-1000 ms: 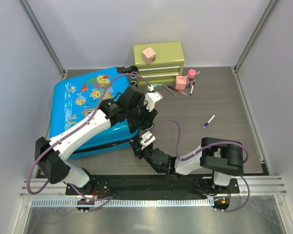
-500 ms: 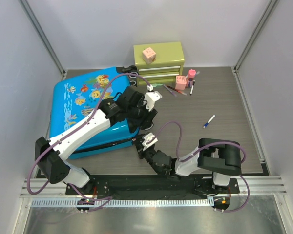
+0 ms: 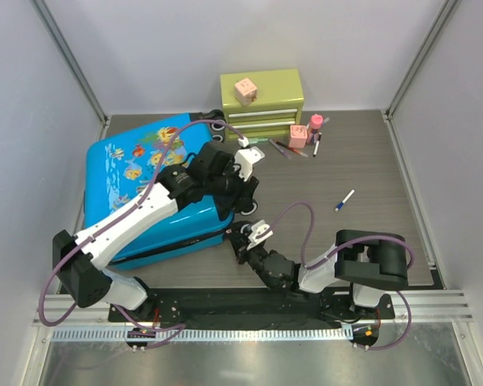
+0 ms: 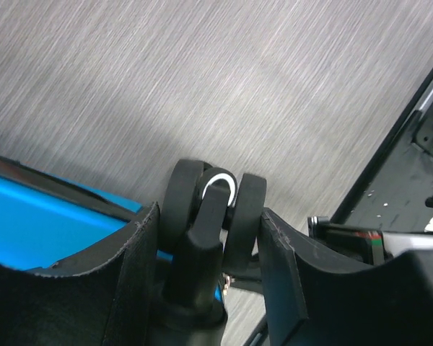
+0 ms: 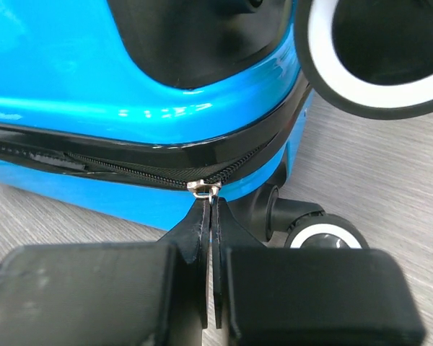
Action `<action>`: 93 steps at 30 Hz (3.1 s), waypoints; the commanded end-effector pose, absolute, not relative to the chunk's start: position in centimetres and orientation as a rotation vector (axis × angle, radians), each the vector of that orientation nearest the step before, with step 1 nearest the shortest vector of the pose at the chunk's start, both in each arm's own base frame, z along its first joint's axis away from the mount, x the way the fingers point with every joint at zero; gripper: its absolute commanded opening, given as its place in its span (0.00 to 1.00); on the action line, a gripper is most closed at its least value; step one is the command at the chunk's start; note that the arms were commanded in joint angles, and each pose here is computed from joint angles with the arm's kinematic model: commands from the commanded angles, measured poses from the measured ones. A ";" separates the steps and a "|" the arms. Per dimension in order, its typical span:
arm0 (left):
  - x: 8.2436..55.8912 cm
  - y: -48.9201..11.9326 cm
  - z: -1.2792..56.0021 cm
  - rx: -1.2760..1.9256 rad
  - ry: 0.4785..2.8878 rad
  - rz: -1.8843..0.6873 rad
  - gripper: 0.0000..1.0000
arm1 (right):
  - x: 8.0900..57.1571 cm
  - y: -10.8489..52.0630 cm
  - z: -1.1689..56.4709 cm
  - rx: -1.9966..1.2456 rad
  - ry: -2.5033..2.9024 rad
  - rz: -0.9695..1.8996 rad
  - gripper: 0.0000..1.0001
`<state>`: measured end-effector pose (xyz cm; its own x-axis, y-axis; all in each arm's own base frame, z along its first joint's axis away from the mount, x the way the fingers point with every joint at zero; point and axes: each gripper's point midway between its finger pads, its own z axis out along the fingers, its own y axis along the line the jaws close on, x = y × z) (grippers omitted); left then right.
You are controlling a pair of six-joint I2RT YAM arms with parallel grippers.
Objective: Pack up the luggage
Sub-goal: Zip the luggage at the center of the board.
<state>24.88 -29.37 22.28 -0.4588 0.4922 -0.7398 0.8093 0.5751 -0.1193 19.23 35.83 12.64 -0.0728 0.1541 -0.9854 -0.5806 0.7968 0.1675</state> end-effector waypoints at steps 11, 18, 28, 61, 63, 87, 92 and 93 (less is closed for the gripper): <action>25.8 -26.2 26.7 0.782 2.070 -0.611 0.00 | 21.5 28.1 14.0 -0.106 1.533 0.504 0.01; 25.5 -28.4 28.7 0.798 2.013 -0.745 0.11 | 21.0 27.8 13.9 -0.114 1.537 0.542 0.01; 24.9 -33.4 29.0 0.930 1.962 -0.781 0.65 | 20.6 27.1 13.5 -0.090 1.553 0.581 0.01; 26.8 -38.5 21.2 1.207 2.037 -0.638 0.90 | 20.0 25.8 13.4 -0.051 1.564 0.623 0.01; 26.8 -38.5 20.8 1.213 2.049 -0.632 0.90 | 20.1 25.5 13.4 -0.050 1.565 0.619 0.01; 24.3 -37.8 23.8 1.156 2.032 -0.868 0.00 | 20.1 20.1 12.5 0.061 1.595 0.502 0.01; 24.1 -37.1 25.2 1.113 2.000 -0.943 0.00 | 20.3 18.8 12.4 0.093 1.605 0.453 0.01; 23.9 -37.1 25.5 1.113 1.991 -0.950 0.00 | 20.3 18.5 12.3 0.106 1.605 0.441 0.01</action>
<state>24.81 -39.95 22.03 -0.3416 0.4881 -0.8031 0.9204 0.3467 -0.1808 17.68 24.89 13.26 -0.1972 0.3055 -0.9316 -0.4810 0.7978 0.3635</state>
